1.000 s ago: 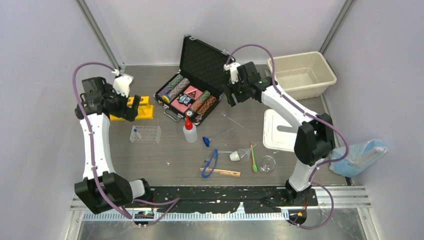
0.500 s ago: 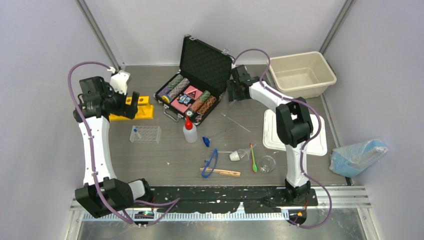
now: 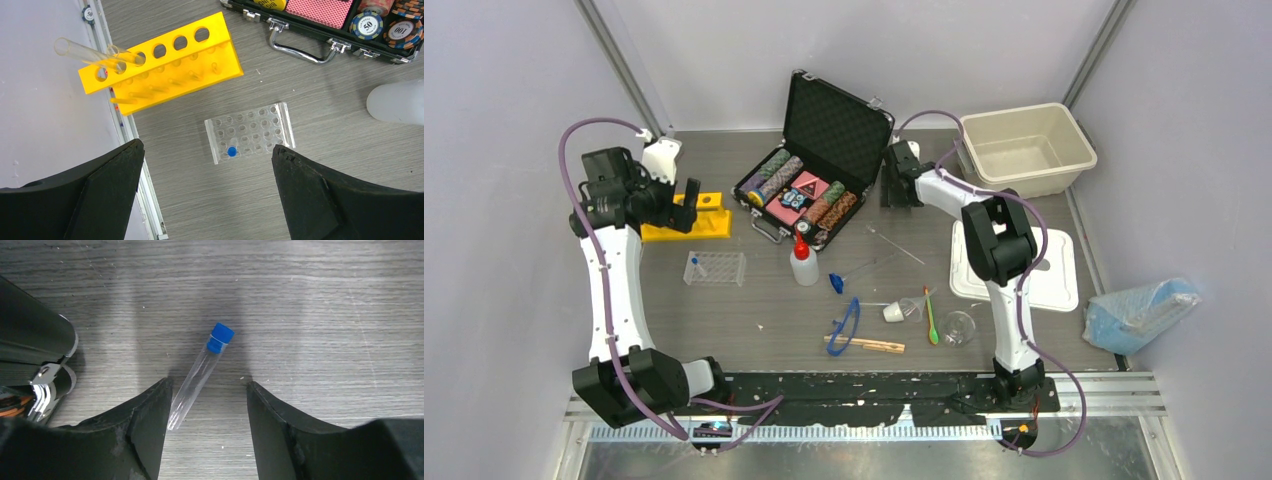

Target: Organize the chemistry lab equipment

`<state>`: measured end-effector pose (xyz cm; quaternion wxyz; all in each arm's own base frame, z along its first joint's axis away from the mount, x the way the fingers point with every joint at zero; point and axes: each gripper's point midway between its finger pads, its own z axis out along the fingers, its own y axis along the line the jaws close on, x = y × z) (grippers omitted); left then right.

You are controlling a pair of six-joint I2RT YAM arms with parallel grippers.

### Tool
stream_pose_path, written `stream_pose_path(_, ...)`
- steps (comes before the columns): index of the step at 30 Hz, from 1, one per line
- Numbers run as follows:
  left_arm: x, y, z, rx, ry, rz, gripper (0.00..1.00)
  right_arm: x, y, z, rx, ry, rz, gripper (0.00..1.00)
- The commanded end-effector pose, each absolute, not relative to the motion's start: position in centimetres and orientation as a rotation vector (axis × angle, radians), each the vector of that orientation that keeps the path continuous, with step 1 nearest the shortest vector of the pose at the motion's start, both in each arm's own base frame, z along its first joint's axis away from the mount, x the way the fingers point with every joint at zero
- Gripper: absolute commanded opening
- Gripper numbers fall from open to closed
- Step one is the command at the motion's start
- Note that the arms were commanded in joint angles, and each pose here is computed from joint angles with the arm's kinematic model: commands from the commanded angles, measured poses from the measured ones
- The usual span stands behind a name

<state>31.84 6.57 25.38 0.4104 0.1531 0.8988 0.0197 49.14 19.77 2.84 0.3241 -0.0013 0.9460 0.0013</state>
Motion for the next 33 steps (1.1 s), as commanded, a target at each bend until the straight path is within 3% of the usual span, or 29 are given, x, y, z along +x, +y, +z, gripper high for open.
stream_pose_path(1, 32.4, 6.8, 27.3, 0.381, 2.214, 0.084, 1.0, 49.6, 18.8, 2.6, 0.102, 2.459, -0.008, 0.58)
stream_pose_path(5, 32.3, 6.8, 27.4, 0.4, 2.211, 0.095, 1.0, 48.4, 16.9, 1.9, 0.137, 2.513, -0.036, 0.48)
stream_pose_path(14, 31.3, 5.1, 28.3, 0.438, 2.192, 0.006, 0.99, 44.3, 14.7, 3.6, -0.003, 2.581, 0.07, 0.07)
stream_pose_path(22, 28.6, -1.6, 31.2, 0.615, 2.125, -0.355, 1.0, 41.9, 19.5, 19.6, -0.49, 2.089, 0.478, 0.05)
stream_pose_path(28, 25.3, -9.4, 35.1, 0.752, 2.022, -0.743, 0.98, 34.9, 25.6, 29.0, -0.925, 1.671, 0.607, 0.05)
stream_pose_path(33, 23.7, -14.1, 37.2, 0.709, 1.985, -1.029, 0.94, 28.7, 30.4, 32.4, -1.143, 1.42, 0.642, 0.05)
